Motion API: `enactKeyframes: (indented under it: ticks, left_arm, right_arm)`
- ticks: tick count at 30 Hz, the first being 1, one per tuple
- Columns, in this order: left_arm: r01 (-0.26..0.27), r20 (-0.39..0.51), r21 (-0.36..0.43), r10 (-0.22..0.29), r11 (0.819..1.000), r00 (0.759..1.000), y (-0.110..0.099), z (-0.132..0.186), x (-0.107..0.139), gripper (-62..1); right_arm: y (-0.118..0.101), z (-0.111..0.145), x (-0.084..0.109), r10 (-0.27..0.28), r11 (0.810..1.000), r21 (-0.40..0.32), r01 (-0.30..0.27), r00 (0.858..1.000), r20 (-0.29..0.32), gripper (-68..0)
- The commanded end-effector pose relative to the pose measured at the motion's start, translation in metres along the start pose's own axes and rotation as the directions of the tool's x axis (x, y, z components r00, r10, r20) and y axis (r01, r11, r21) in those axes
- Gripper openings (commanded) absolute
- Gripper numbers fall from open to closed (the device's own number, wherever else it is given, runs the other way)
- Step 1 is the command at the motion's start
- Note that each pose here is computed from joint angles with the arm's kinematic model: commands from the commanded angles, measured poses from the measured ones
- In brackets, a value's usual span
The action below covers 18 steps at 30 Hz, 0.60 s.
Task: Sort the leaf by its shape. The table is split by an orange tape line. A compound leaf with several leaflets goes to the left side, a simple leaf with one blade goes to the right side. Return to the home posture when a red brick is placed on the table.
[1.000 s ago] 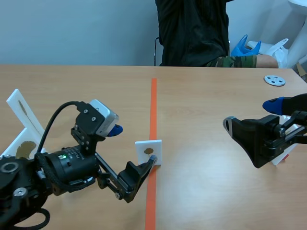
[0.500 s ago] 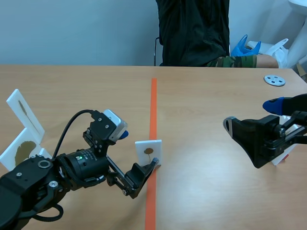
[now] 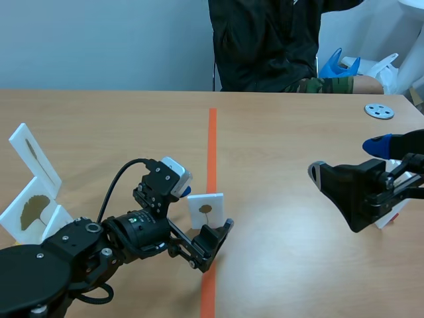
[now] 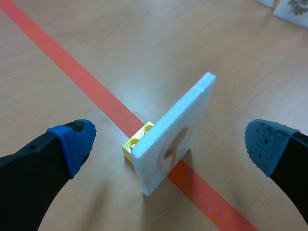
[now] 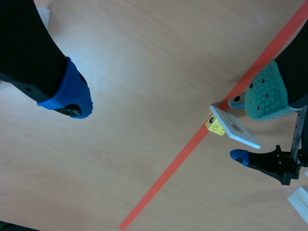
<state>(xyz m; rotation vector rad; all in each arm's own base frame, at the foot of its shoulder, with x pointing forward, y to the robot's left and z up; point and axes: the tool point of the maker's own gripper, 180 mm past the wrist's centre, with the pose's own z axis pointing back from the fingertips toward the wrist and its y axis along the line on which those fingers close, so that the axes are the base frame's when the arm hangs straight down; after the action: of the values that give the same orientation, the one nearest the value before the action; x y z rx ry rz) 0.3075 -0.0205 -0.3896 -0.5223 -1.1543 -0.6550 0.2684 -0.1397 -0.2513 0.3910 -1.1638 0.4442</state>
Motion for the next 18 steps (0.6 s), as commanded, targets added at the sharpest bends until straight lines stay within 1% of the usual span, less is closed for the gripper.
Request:
enactKeyframes:
  ticks: [1, 5, 10, 11, 13, 14, 15, 18]
  left_arm:
    - [0.005, 0.05, 0.003, -0.005, 1.0, 0.999, 0.002, -0.006, 0.016, 1.4]
    - [0.006, 0.038, 0.01, -0.006, 1.0, 0.999, 0.005, -0.008, 0.013, 1.4]
    - [0.0, 0.017, 0.01, 0.0, 1.0, 1.0, 0.005, -0.007, 0.007, 1.4]
    - [-0.003, 0.012, 0.007, 0.003, 1.0, 1.0, 0.003, -0.009, 0.006, -2.6]
    - [0.0, 0.007, 0.0, 0.0, 1.0, 1.0, 0.0, -0.009, 0.005, -14.6]
    - [0.001, 0.006, -0.005, -0.001, 1.0, 1.0, -0.001, -0.01, 0.005, -18.8]
    - [0.002, 0.006, -0.008, -0.002, 1.0, 1.0, -0.002, -0.01, 0.005, -21.5]
    - [-0.002, 0.011, -0.013, 0.002, 1.0, 1.0, -0.006, -0.012, 0.007, -25.4]
  right_arm:
    - [-0.002, 0.001, 0.012, 0.014, 1.0, -0.007, -0.013, 0.999, 0.04, 0.4]
    - [-0.002, 0.001, 0.012, 0.014, 1.0, -0.007, -0.013, 0.999, 0.041, 0.4]
    - [-0.002, 0.001, 0.012, 0.014, 1.0, -0.007, -0.013, 0.999, 0.041, 0.4]
    - [-0.002, 0.001, 0.012, 0.014, 1.0, -0.007, -0.013, 0.999, 0.041, 0.4]
    - [-0.002, 0.001, 0.012, 0.014, 1.0, -0.007, -0.013, 0.999, 0.04, 0.4]
    - [-0.002, 0.001, 0.012, 0.014, 1.0, -0.007, -0.013, 0.999, 0.04, 0.4]
    - [-0.002, 0.001, 0.012, 0.014, 1.0, -0.007, -0.013, 0.999, 0.04, 0.4]
    - [-0.002, 0.001, 0.012, 0.014, 1.0, -0.007, -0.013, 0.999, 0.04, 0.4]
